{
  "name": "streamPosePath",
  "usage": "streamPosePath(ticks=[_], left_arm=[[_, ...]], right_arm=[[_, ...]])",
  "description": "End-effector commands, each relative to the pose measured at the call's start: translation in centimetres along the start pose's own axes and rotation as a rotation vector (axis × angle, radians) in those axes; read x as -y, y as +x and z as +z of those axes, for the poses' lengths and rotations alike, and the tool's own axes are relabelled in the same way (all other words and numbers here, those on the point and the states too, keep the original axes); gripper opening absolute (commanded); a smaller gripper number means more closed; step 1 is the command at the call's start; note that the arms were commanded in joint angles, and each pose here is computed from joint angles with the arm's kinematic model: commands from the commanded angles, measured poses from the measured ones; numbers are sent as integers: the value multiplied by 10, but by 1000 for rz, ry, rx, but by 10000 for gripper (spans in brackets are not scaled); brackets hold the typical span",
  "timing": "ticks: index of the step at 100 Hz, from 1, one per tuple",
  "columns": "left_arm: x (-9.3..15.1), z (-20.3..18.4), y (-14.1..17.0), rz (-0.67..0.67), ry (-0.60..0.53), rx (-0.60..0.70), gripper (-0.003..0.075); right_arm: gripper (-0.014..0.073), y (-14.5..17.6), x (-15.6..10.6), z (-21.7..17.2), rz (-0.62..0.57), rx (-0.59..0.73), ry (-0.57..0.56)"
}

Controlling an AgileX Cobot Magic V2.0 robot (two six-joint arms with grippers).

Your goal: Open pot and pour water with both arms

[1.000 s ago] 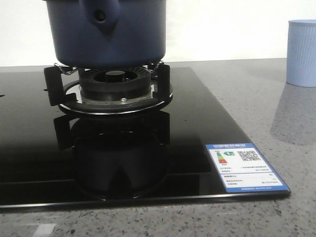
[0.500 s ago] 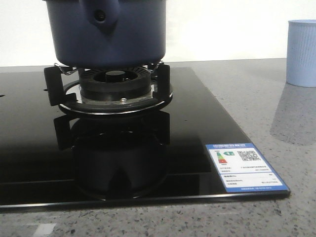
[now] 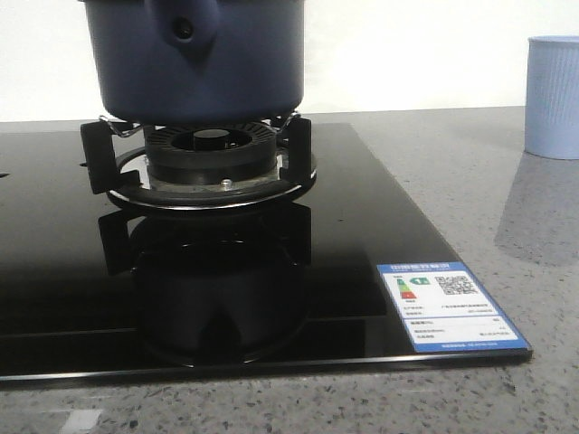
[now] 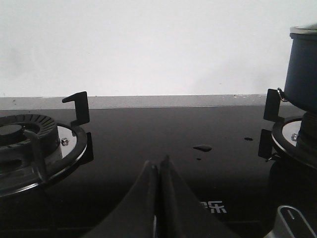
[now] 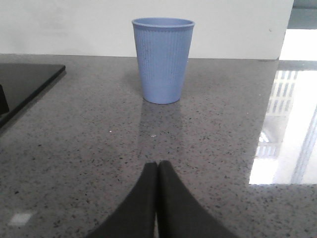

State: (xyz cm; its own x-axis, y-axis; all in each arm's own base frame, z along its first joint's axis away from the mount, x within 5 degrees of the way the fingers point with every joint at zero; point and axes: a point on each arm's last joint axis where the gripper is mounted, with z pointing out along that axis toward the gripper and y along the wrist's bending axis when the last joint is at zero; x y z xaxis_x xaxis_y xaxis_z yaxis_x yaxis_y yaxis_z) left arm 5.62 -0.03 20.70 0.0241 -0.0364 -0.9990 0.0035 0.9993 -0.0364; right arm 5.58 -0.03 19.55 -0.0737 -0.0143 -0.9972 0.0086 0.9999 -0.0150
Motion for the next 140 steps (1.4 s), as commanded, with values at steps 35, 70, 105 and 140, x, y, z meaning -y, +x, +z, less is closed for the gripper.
streamPosePath(ticks=[35, 70, 105, 140], left_arm=[[0, -3, -8, -69, 0, 125, -20], [-5, -4, -17, -580, -4, 199, -20], [11, -16, -87, -357, 116, 116, -20], [27, 0, -181, -69, 249, 24, -20]], right_arm=[[-57, -3, 0, 0, 233, 112, -9], [-57, -10, 0, -2, 516, 142, -37], [-56, -81, -13, -24, 308, 116, -170], [-57, -172, -20, 0, 113, -9, -253]])
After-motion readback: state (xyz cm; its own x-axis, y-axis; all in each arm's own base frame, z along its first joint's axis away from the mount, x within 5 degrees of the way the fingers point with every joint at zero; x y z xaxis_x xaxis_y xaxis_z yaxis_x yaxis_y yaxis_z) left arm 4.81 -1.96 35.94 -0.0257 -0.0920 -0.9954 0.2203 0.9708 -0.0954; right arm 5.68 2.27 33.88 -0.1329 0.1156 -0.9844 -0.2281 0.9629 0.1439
